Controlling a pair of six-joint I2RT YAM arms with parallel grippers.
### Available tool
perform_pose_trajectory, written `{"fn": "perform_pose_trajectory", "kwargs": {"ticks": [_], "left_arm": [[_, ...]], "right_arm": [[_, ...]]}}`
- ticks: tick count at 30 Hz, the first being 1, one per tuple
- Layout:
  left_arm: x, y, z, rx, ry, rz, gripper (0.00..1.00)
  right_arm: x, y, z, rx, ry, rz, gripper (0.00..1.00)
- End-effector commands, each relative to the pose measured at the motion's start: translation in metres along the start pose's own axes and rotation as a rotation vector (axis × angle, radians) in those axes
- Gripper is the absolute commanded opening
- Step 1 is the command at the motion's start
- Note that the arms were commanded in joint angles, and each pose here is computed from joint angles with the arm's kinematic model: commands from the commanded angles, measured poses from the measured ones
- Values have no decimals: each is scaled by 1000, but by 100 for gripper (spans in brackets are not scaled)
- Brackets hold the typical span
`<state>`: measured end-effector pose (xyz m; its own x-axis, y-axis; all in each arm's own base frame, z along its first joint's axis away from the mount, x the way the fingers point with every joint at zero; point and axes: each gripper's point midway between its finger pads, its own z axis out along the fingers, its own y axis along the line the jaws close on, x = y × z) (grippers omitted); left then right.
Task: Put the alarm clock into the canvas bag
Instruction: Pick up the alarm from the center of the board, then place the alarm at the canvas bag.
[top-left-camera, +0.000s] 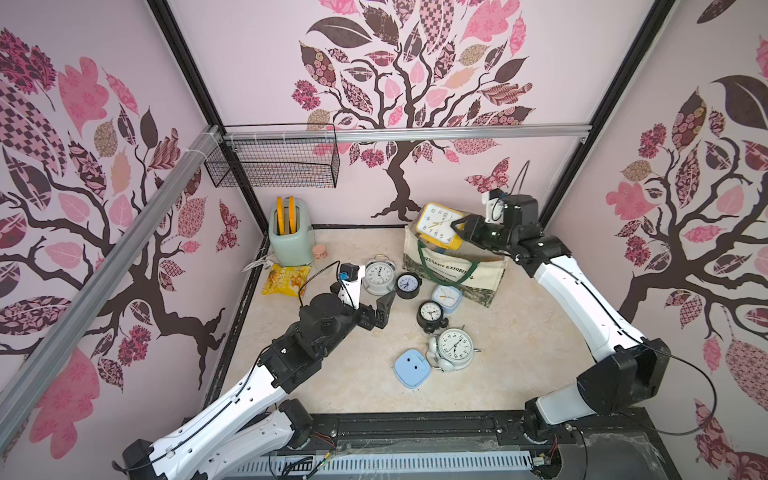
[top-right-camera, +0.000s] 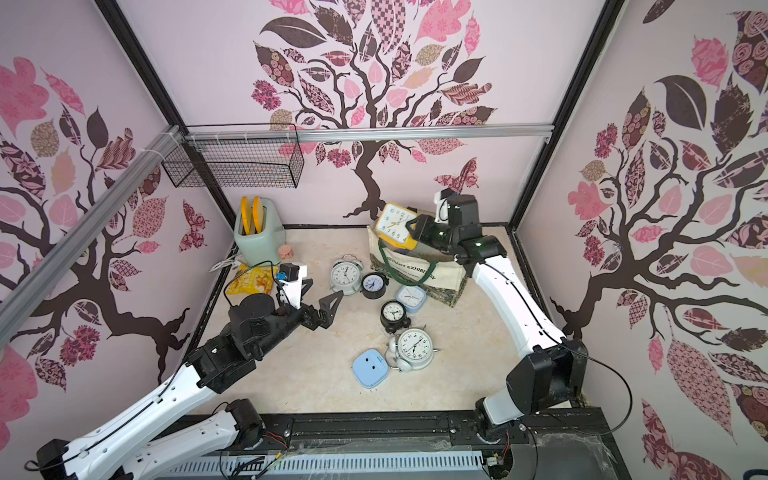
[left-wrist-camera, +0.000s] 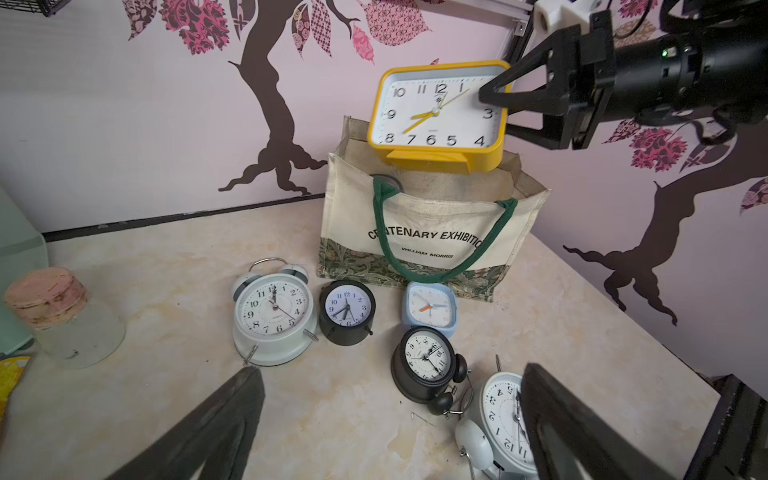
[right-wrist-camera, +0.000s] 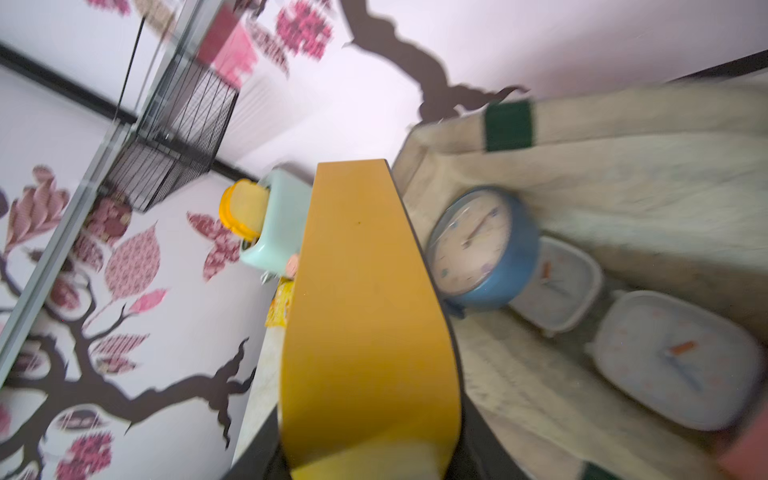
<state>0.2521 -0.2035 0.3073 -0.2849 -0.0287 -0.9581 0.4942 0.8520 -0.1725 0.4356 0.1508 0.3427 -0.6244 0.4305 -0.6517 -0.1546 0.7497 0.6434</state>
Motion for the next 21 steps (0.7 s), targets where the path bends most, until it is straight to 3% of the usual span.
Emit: {"fn": "perform_pose_trajectory", "kwargs": {"ticks": [1, 4, 7, 9, 12, 21], "left_arm": [[36, 13, 3, -49, 85, 54, 98], [47, 15, 5, -55, 95, 57, 98], [52, 17, 8, -65, 112, 56, 98], [55, 17, 8, -62, 116, 46, 98], [56, 16, 9, -55, 121, 39, 98], [57, 18, 8, -67, 120, 44, 98]], "right_arm": [[-38, -17, -20, 34, -86, 14, 21], [-33, -41, -4, 117, -27, 6, 21], [-18, -44, 18, 87, 76, 10, 18], [-13, -44, 24, 89, 92, -1, 17], [-5, -46, 30, 94, 110, -8, 22], [20, -49, 74, 91, 233, -38, 21]]}}
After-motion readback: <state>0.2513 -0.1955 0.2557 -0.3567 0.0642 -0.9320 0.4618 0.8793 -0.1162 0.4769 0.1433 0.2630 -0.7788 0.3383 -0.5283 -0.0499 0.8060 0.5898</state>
